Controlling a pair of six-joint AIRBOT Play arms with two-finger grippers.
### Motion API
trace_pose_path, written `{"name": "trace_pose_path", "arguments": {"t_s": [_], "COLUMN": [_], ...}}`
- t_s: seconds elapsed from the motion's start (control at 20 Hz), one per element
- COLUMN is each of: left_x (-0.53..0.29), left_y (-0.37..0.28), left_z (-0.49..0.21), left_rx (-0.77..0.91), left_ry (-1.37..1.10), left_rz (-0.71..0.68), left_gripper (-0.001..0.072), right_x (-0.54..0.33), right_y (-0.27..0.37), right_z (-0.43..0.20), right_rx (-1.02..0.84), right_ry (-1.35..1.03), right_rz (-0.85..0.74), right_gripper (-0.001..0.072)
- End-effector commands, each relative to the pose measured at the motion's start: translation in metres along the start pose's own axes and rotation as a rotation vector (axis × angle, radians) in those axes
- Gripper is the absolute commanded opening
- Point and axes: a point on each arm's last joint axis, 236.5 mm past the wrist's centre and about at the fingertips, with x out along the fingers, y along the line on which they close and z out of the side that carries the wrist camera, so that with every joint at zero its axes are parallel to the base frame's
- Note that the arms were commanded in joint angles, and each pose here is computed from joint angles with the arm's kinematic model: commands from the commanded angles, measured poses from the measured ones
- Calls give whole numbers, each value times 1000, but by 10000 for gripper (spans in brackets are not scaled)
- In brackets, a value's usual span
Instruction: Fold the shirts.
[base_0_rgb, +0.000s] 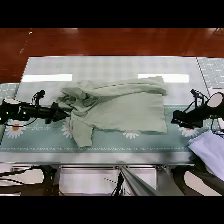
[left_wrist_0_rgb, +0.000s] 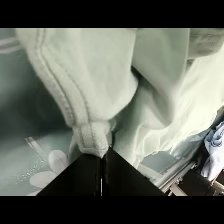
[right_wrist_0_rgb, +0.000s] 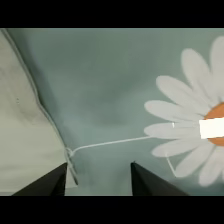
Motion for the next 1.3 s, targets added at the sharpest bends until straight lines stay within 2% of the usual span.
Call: {"name": "trace_pose_path", "arguments": {"t_s": [0.0, 0.3, 0.4, 0.45, 0.5, 0.55, 0.6, 0.7, 0.8, 0.95, 1.1, 1.25], "left_x": [-1, 0, 0, -1, -1, -3, -7, -27, -66, -155, -267, -372], "left_y": [-1, -1, -1, -1, -3, -6, -11, -34, -85, -209, -335, -428], "left_z": [-1, 0, 0, 0, 1, 3, 6, 22, 45, 50, -5, -103], "left_rx": [2, 1, 2, 10, 40, 66, 88, 166, 313, 610, 934, 1189], "left_ry": [3, 2, 1, -1, -4, -5, -14, -77, -221, -510, -859, -1273], "left_rz": [-4, -3, -3, -4, -10, -13, -16, -18, -47, -167, -200, -184], "left_gripper": [15, 15, 15, 15, 15, 15, 14, 14, 14, 14, 14, 14], "right_x": [17, 43, 43, 43, 44, 44, 39, 10, -49, -198, -377, -519], "right_y": [29, 51, 71, 80, 88, 97, 104, 121, 140, 171, 181, 167], "right_z": [-14, -26, -17, -14, -14, -15, -14, 0, 31, 69, 59, -1], "right_rx": [47, 181, 212, 193, 163, 118, 70, -49, -140, -282, -375, -418], "right_ry": [0, -13, -62, -82, -95, -103, -109, -166, -324, -728, -1223, -1627], "right_rz": [147, 286, 367, 372, 374, 378, 385, 418, 452, 515, 544, 534], "right_gripper": [487, 485, 430, 394, 316, 130, 33, 33, 33, 34, 35, 34]}}
